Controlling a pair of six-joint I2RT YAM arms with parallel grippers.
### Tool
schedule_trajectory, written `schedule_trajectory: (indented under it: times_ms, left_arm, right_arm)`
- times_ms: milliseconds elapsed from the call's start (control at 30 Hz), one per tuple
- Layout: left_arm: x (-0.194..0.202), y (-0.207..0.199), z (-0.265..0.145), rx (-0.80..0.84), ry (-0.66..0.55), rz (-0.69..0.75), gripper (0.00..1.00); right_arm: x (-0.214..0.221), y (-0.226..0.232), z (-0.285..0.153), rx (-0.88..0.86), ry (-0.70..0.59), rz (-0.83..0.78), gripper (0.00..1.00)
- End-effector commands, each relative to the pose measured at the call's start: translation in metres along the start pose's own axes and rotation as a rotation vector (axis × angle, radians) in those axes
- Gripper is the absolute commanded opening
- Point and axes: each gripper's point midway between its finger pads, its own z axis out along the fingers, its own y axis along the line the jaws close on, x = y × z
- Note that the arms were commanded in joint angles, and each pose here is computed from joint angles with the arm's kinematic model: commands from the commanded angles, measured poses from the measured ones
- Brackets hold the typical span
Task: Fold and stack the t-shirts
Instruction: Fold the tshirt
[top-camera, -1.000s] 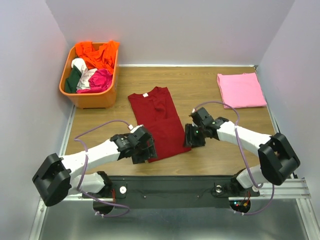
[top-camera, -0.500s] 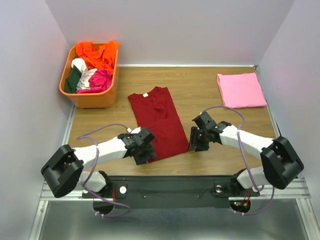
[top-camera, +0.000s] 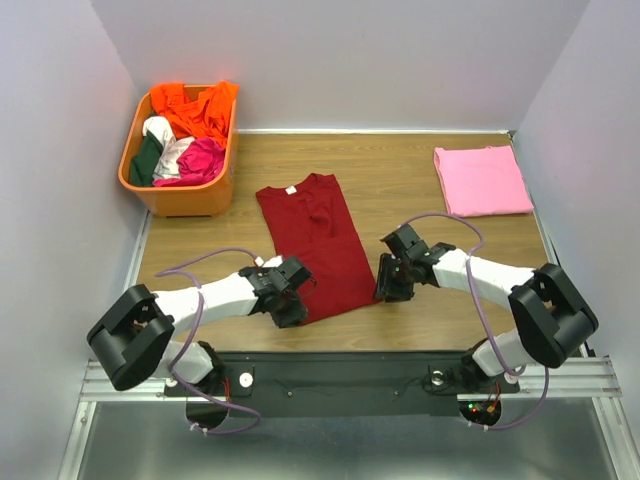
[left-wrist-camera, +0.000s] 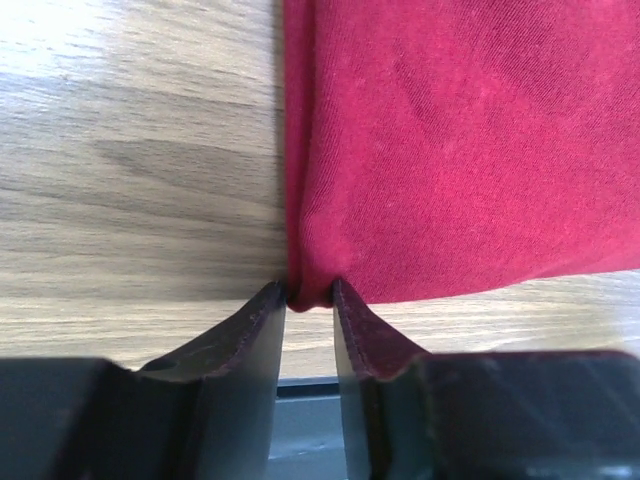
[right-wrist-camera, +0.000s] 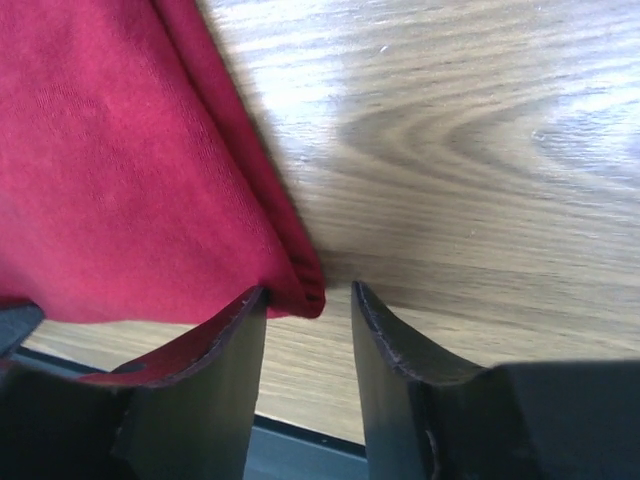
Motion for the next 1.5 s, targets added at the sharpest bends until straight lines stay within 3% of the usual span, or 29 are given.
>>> schedule_trajectory:
  times_ms: [0,167,233,300,333,400,467,600,667,767,900,1133,1300,1467]
  left_arm:
    - [0.005,0.020,0.013,-0.081,0.008,0.045,0.33]
    - [0.008,0.020,0.019,-0.090,0.027,0.060,0.15]
    - [0.009,0.022,0.019,-0.089,0.031,0.059,0.06]
    - [0.010,0.023,0.019,-0.083,0.031,0.057,0.00]
    - [0.010,0.023,0.018,-0.080,0.028,0.059,0.00]
    - [0.004,0.016,0.016,-0.054,0.013,0.093,0.00]
    - [-0.007,0.012,0.014,-0.055,-0.022,0.130,0.00]
    - [-0.041,-0.006,-0.002,-0.108,-0.104,0.223,0.00]
    - [-0.040,-0.014,-0.005,-0.092,-0.091,0.255,0.00]
    - [-0.017,-0.017,-0.007,-0.048,-0.011,0.288,0.00]
    - [0.022,0.008,-0.012,-0.036,0.069,0.314,0.00]
    - [0.079,0.015,-0.043,0.091,0.209,0.299,0.00]
    - [0.060,0.000,-0.066,0.154,0.123,0.223,0.00]
    - [0.009,-0.006,-0.088,0.171,-0.050,0.069,0.00]
  right_arm:
    - [0.002,-0.001,0.013,0.001,-0.004,0.014,0.45]
    - [0.013,-0.008,0.023,0.023,0.040,0.004,0.40]
    - [0.017,-0.011,0.026,0.030,0.054,0.002,0.32]
    - [0.021,-0.013,0.026,0.030,0.067,0.000,0.24]
    - [0.021,-0.013,0.025,0.031,0.064,0.000,0.13]
    - [0.012,-0.019,0.022,0.071,0.018,-0.010,0.01]
    - [-0.012,-0.017,0.009,0.094,-0.066,-0.026,0.01]
    - [-0.036,-0.026,-0.015,0.174,-0.105,-0.070,0.01]
    - [-0.034,-0.028,-0.021,0.182,-0.097,-0.077,0.01]
    - [-0.013,-0.032,-0.024,0.161,-0.025,-0.074,0.01]
    - [0.025,-0.031,-0.033,0.080,0.104,-0.057,0.01]
    - [0.054,-0.036,-0.059,0.083,0.199,-0.098,0.01]
    - [0.016,-0.011,-0.081,0.065,0.093,-0.129,0.01]
    - [-0.034,0.020,-0.101,0.070,-0.014,-0.174,0.01]
